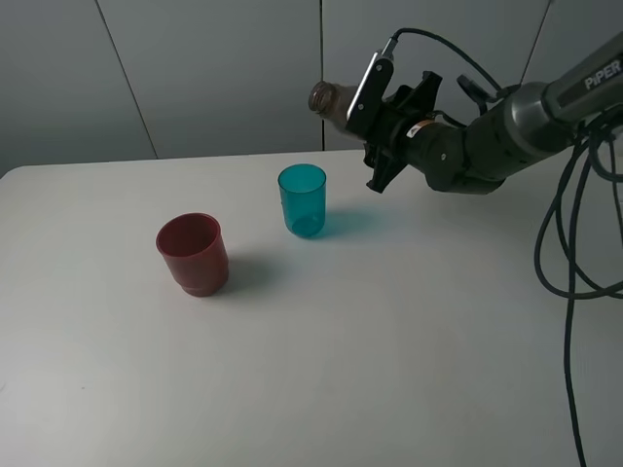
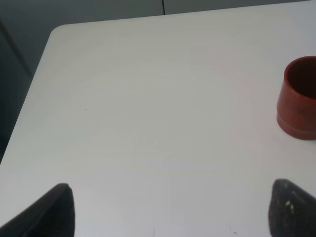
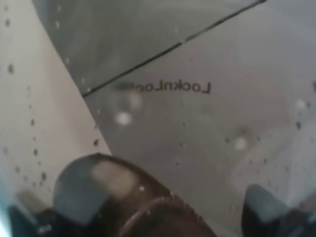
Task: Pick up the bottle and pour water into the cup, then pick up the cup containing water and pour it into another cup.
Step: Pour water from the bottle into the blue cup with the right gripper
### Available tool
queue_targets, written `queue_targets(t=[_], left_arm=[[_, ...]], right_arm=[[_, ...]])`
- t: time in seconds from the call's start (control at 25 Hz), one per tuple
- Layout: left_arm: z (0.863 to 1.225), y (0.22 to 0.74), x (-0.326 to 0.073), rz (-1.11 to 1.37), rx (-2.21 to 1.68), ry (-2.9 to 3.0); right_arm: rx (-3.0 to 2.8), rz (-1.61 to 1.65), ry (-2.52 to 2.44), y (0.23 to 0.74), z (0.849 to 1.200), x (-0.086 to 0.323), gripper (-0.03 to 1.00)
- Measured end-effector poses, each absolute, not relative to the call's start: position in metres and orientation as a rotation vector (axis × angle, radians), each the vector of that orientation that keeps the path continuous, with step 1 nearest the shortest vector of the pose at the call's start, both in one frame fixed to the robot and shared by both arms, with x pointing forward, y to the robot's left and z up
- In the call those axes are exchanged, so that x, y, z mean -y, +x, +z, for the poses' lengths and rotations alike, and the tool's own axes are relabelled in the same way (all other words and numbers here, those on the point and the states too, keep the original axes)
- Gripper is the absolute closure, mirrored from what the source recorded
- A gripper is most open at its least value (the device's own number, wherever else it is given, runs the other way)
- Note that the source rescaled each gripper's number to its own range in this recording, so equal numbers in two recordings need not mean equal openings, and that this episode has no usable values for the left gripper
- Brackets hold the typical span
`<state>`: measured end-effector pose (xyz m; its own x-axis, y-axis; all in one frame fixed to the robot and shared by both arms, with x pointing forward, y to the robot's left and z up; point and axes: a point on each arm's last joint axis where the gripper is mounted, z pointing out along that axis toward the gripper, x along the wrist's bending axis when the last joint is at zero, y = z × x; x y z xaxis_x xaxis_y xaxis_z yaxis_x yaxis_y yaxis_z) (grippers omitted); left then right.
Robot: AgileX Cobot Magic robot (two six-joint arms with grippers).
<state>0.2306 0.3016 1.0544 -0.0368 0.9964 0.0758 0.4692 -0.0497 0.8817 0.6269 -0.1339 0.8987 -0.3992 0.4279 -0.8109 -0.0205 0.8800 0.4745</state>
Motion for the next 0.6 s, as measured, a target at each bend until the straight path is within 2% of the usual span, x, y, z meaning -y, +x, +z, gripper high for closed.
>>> queue_targets(t=[0.6], left_arm=[[1.0544,0.2306,-0.3016,1.028,-1.573,1.587]], right_arm=[[-1.912,0.293,0.015,0.6333,0.8961,0.1321,0.90]])
